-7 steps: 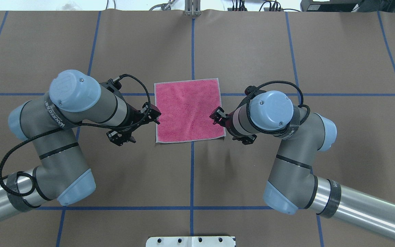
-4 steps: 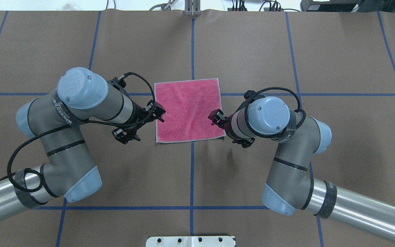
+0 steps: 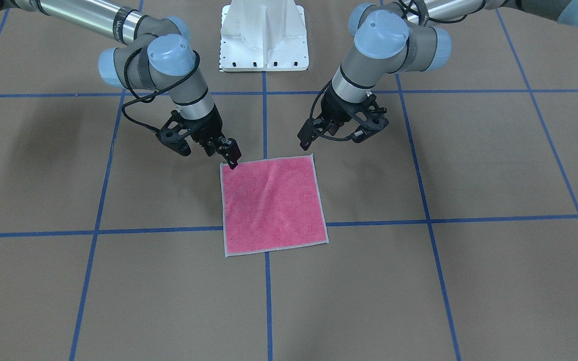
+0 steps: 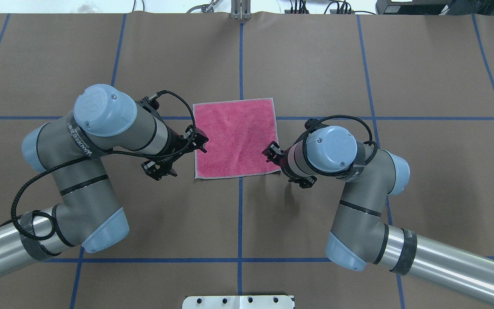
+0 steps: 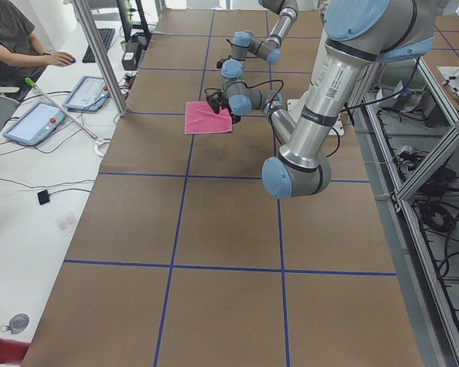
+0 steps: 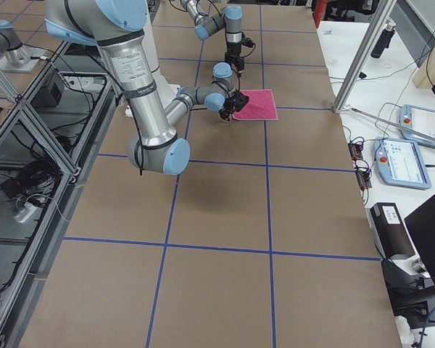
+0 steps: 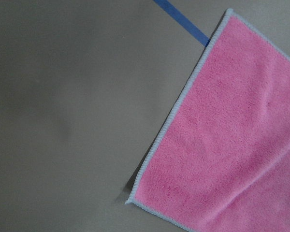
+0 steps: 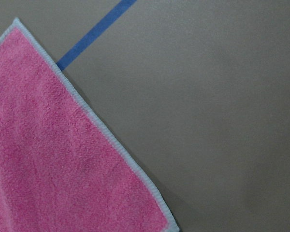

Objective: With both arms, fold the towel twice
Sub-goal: 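Lower both grippers onto the towel's near corners and close them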

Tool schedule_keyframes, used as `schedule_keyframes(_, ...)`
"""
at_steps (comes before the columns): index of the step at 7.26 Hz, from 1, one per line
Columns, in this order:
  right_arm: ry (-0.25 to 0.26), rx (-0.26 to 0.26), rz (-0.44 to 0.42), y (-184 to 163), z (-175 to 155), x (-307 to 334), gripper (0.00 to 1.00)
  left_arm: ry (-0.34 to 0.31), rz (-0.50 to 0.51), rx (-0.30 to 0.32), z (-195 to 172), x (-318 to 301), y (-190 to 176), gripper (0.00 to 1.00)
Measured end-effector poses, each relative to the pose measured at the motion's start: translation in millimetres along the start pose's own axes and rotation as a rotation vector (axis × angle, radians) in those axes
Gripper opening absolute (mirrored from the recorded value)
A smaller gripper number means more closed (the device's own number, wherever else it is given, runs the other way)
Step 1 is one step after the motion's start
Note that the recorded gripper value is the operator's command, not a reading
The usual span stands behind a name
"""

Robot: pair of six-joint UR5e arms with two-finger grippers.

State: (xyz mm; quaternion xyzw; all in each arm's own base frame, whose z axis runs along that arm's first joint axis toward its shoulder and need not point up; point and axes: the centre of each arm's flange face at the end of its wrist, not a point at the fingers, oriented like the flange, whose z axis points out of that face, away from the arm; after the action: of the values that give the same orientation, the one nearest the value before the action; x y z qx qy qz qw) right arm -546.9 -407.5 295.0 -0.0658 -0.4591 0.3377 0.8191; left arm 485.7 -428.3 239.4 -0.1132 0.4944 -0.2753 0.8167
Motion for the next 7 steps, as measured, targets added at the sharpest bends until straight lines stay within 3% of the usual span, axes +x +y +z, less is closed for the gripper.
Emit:
schedule_keyframes(5, 0.016, 0.005, 0.005, -2.5, 7.4, 4.7, 0.59, -0.003, 0.000, 0.002, 1.5, -0.5, -1.8, 1.00)
schedule_keyframes(7, 0.017, 0.005, 0.007, -2.8, 7.9, 5.1, 0.44, -0.003, 0.000, 0.002, 1.2, -0.4, -1.7, 1.00)
